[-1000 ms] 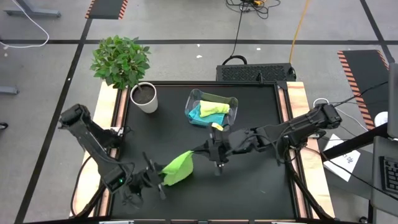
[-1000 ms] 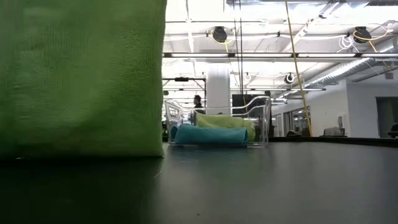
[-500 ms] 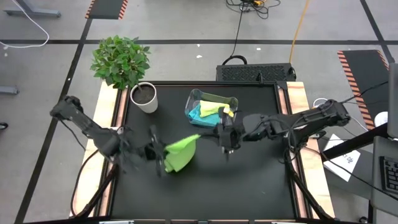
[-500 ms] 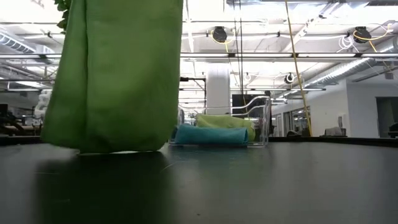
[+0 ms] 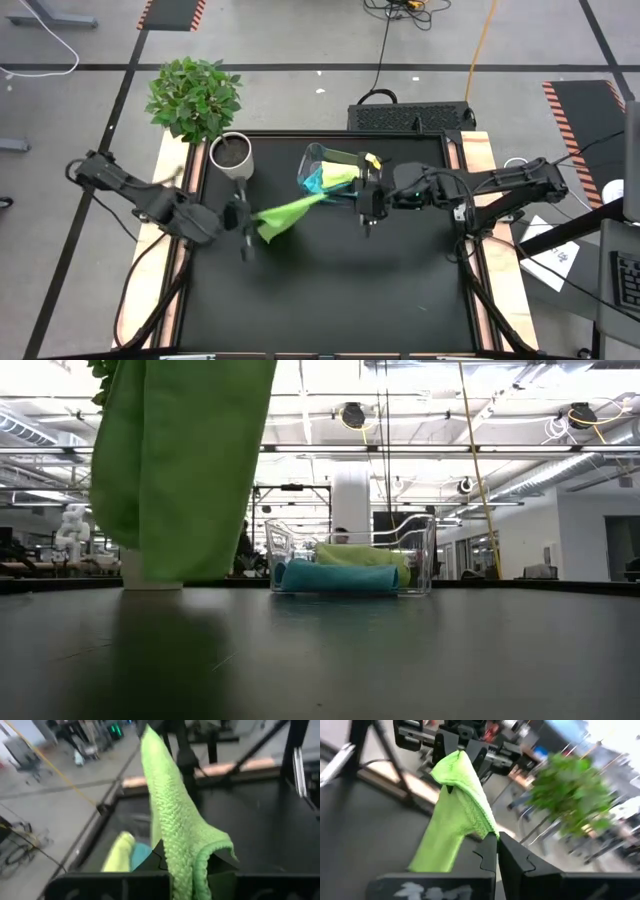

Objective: Fold microfiber towels
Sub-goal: Fold the green towel

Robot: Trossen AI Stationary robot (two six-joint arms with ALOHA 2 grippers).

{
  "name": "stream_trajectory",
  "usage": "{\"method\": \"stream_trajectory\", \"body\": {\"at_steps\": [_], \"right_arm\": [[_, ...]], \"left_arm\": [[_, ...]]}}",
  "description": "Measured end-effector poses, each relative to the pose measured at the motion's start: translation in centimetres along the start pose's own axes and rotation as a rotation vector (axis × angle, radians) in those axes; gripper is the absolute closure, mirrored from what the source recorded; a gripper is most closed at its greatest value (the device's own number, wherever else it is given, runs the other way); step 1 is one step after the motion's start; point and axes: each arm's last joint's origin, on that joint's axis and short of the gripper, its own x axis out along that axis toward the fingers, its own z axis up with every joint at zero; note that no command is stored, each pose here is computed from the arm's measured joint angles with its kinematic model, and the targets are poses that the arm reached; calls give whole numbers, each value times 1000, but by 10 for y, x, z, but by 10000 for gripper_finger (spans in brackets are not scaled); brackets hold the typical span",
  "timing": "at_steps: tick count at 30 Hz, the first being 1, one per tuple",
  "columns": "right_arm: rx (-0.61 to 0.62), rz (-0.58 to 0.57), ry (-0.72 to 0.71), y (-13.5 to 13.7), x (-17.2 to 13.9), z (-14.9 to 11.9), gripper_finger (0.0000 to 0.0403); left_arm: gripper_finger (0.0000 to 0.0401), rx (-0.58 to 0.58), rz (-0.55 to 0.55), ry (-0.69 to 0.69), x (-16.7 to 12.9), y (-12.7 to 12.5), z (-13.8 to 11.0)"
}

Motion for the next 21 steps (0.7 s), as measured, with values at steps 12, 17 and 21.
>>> {"method": "stream_trajectory", "body": {"at_steps": [12,17,21], "right_arm": [[166,244,139,84,-3,-28,403],[210,300,168,103,-8,-35,403],[239,305,195,106,-7,-41,403]], "left_arm": [[393,-100,-207,76,85,-130,-44],[396,-128,-233,44,102,-164,-61],[394,-167,-186,58,111,-176,-74]]}}
